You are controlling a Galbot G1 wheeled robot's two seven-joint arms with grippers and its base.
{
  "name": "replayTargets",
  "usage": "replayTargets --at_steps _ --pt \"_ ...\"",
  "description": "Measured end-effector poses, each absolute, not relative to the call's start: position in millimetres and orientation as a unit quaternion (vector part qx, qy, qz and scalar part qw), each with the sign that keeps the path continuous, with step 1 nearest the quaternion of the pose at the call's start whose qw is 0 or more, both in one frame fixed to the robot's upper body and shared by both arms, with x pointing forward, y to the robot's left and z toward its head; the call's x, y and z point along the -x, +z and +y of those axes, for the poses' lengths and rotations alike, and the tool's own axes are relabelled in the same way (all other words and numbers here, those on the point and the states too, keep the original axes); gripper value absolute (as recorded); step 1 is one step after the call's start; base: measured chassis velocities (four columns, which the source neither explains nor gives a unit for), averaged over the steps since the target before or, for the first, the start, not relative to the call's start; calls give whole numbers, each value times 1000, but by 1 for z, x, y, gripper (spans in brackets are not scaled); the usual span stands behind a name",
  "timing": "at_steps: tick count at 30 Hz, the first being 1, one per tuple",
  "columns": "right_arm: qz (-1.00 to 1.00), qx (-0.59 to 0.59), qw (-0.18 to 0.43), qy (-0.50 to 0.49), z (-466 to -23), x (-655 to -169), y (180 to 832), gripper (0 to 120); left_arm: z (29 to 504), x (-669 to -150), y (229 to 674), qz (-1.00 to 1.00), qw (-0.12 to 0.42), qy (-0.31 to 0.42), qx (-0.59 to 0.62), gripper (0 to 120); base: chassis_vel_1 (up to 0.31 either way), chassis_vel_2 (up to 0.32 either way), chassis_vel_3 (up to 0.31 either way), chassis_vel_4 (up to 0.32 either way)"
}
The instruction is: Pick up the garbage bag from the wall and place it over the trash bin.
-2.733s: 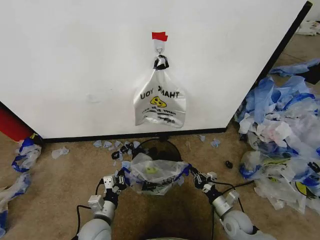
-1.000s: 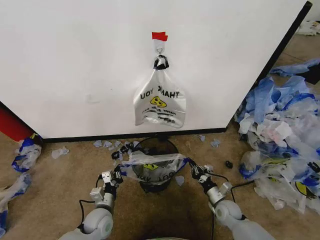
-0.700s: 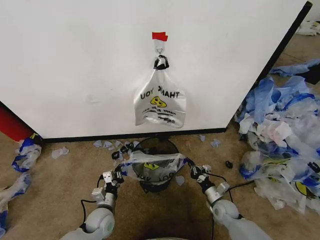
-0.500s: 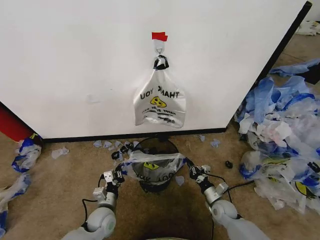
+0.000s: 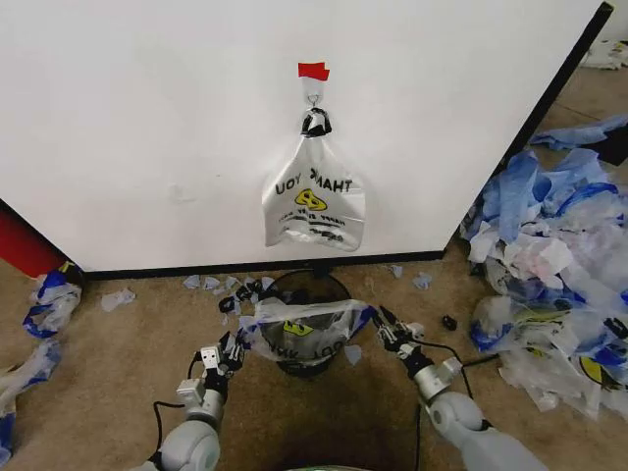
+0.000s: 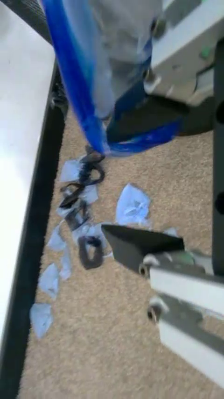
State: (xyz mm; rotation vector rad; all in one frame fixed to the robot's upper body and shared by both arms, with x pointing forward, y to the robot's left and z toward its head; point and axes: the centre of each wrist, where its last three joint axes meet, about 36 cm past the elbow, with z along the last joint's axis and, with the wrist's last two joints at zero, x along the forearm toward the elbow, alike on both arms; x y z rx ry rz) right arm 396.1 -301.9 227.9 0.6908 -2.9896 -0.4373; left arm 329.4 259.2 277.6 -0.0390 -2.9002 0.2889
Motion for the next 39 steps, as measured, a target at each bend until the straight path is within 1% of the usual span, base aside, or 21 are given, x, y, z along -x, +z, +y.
replayTargets --at_steps 4,5,6,7,9,11,13,18,21,25,28,30,34,39 --pt "-965 -225 20 -133 -312 -391 232 68 266 -325 284 -991 104 84 13 75 0 0 0 0" --pt "-965 -228 21 -130 -315 -390 233 74 267 -323 286 -991 102 84 14 80 0 0 0 0" --pt "-965 -228 21 -130 -315 -390 233 74 267 -323 286 -991 102 84 14 80 0 0 0 0" --pt "-964 -232 22 -128 -318 -388 234 77 267 -320 288 -991 101 84 15 84 0 0 0 0" --pt "-961 -248 25 -121 -325 -384 235 87 269 -314 292 -991 101 80 18 93 0 0 0 0" --pt "-957 -263 24 -118 -333 -382 237 93 272 -308 295 -992 100 74 21 98 0 0 0 0" --pt "-954 -273 18 -125 -342 -380 244 98 275 -302 300 -993 97 70 25 100 0 0 0 0" --pt "-950 -285 7 -124 -364 -374 258 100 275 -290 307 -993 89 64 37 100 0 0 0 0" --pt "-949 -295 -2 -110 -382 -372 270 100 273 -280 307 -995 74 50 53 100 0 0 0 0" --pt "-943 -312 -11 -112 -393 -374 281 100 269 -273 310 -995 64 53 55 100 0 0 0 0" --pt "-938 -327 -14 -118 -404 -376 291 100 267 -261 314 -994 65 56 66 100 0 0 0 0" --pt "-935 -335 -20 -117 -414 -376 300 100 265 -252 320 -991 70 66 96 100 0 0 0 0" --pt "-933 -339 -24 -116 -417 -374 307 100 261 -250 326 -987 68 76 122 100 0 0 0 0" --pt "-932 -342 -30 -116 -414 -378 313 100 258 -245 324 -985 56 72 146 100 0 0 0 0"
